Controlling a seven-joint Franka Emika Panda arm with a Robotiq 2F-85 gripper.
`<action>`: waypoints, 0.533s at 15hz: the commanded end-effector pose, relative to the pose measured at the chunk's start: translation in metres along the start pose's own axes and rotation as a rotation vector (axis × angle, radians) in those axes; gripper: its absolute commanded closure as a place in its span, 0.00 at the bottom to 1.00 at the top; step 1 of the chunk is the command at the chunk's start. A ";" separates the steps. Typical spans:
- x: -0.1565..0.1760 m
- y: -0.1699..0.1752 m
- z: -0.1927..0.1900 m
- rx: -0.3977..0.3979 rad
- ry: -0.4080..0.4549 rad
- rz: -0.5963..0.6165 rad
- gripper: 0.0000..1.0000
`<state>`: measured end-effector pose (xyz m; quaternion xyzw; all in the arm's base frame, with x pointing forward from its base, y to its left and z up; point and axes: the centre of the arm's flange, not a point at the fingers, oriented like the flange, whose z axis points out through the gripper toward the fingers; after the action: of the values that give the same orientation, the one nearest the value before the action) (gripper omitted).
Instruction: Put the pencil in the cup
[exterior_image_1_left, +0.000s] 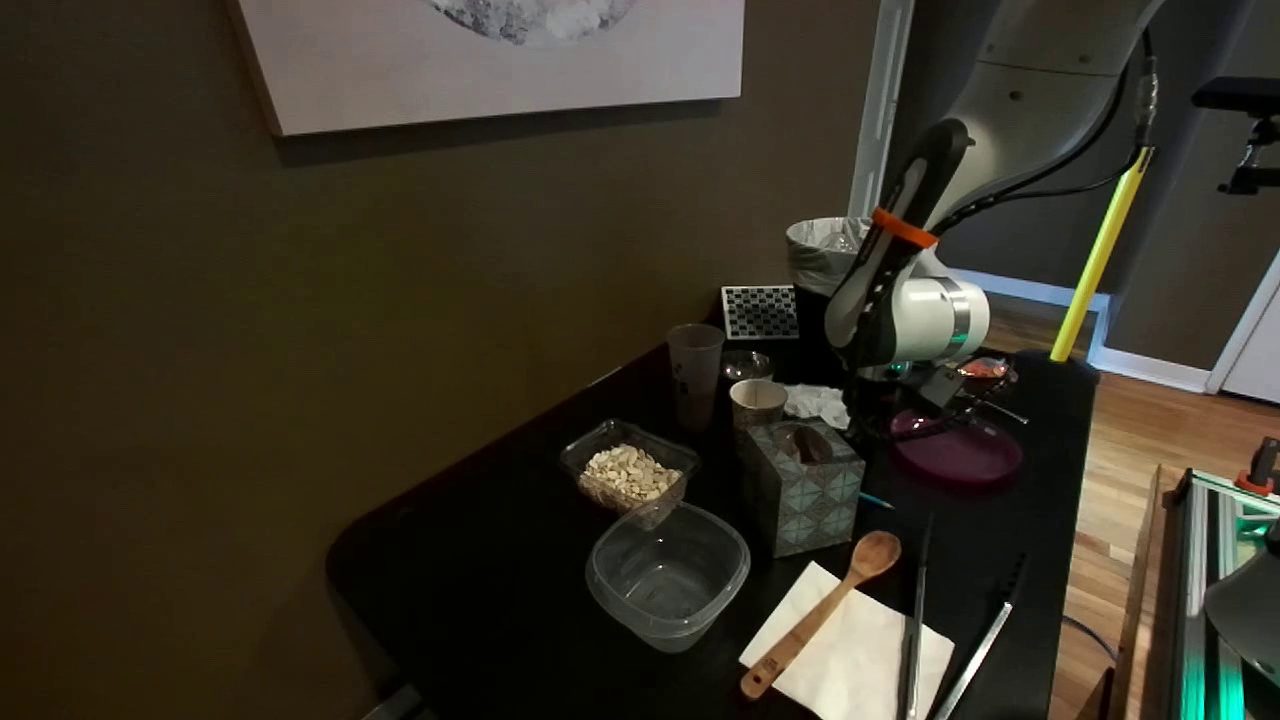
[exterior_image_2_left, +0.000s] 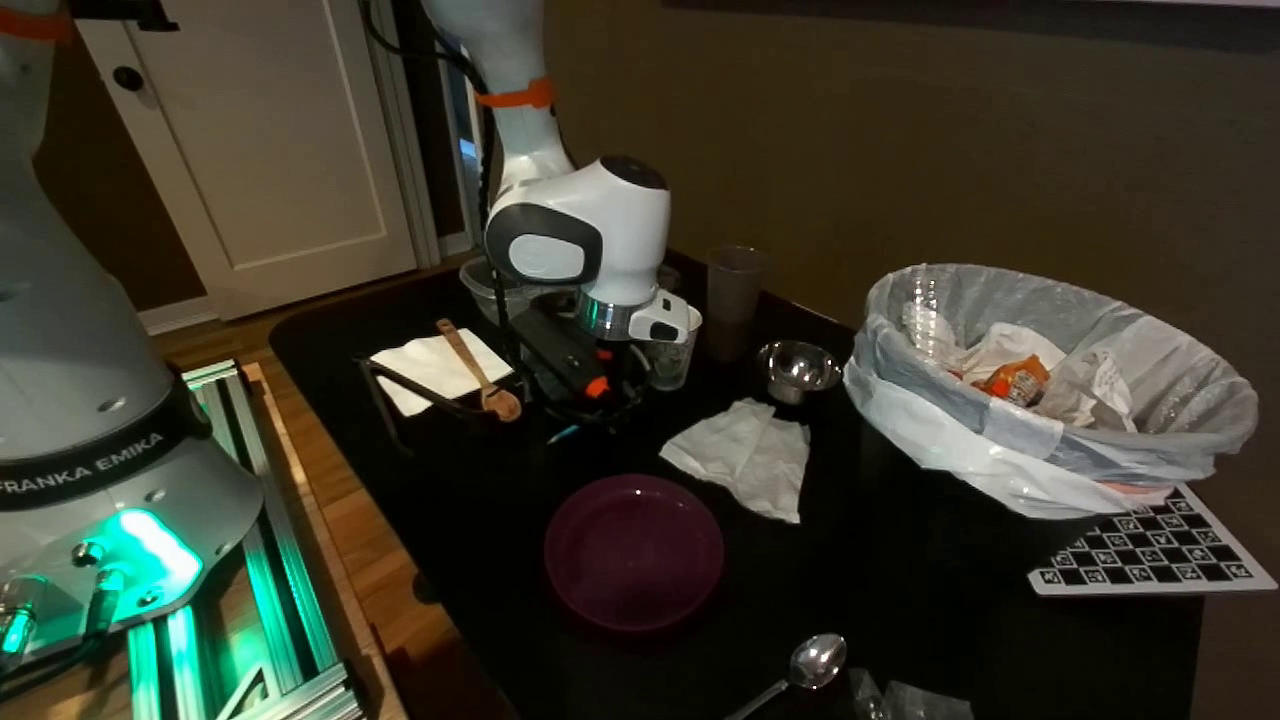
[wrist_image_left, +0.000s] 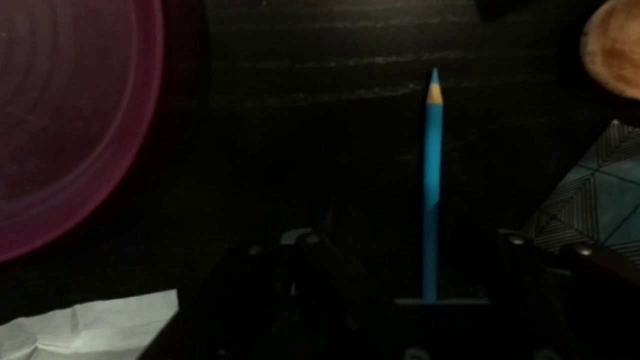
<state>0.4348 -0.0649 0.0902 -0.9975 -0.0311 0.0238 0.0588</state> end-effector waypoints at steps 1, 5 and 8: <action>0.003 -0.001 0.006 -0.001 -0.003 -0.016 0.06; 0.005 -0.005 0.008 -0.003 -0.015 -0.042 0.00; 0.005 -0.006 0.009 -0.008 -0.022 -0.051 0.00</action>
<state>0.4393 -0.0578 0.0890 -0.9961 -0.0575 0.0324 0.0588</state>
